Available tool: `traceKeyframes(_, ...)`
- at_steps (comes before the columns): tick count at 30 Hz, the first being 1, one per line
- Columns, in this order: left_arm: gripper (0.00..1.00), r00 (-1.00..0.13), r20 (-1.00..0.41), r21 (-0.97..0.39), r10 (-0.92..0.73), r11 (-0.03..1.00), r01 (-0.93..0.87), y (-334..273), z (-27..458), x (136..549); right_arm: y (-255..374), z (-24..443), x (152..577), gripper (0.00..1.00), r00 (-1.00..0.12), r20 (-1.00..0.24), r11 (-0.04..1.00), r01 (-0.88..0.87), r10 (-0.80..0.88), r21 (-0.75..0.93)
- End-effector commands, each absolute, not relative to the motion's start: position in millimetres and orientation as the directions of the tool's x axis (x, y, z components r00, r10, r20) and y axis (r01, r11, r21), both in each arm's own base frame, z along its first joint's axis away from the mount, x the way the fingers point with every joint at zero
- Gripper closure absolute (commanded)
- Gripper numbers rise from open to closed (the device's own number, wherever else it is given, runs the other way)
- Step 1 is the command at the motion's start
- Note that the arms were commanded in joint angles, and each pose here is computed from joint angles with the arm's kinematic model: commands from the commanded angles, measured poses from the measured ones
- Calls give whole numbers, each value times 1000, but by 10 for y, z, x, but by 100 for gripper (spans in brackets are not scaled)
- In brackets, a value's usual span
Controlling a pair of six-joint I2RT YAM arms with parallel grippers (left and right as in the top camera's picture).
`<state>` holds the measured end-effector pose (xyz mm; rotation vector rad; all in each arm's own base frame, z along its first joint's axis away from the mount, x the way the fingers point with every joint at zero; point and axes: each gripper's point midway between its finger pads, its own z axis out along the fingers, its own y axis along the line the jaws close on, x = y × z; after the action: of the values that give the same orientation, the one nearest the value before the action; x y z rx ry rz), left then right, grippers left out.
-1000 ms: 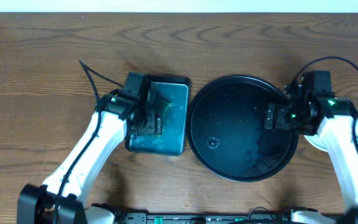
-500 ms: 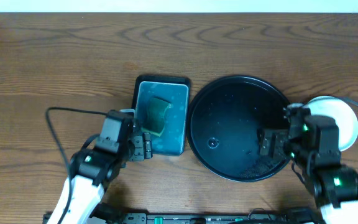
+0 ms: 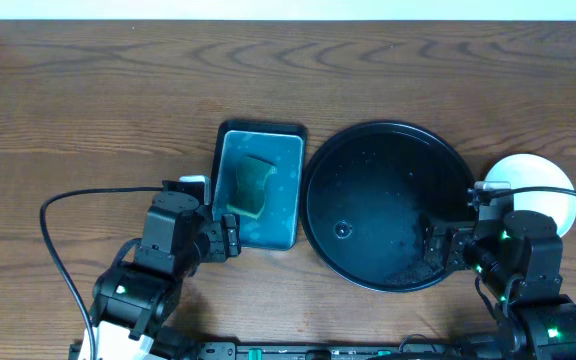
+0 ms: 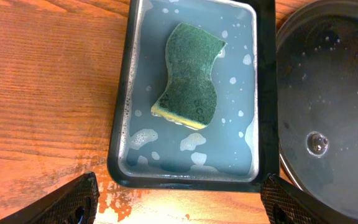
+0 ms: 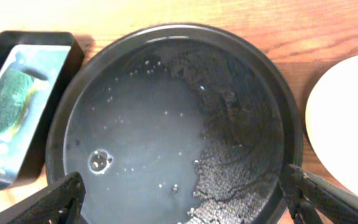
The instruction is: Clean dirty plates on tray and stack at the side
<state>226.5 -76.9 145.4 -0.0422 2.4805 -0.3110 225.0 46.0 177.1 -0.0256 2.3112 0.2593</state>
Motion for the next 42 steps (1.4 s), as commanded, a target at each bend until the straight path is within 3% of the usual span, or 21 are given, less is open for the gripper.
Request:
traceKeyframes(1, 15, -809, -577, -221, -110, 975, 24, -733, 1388, 2262, 488, 1720, 2217, 1, -699, -713, 977, -113, 51, 181)
traceKeyframes(14, 15, -816, -568, -217, -108, 976, 22, -734, 1360, 2265, 471, 1592, 2090, 1, -750, -660, 979, -99, 45, 179)
traceKeyframes(28, 15, -816, -568, -217, -108, 976, 22, -734, 1360, 2265, 424, 1618, 2012, 1, -733, -679, 983, -98, 35, 155)
traceKeyframes(42, 15, -816, -568, -217, -108, 976, 22, -734, 1361, 2265, 308, 1849, 2045, 1, -438, -898, 990, -139, -32, 33)
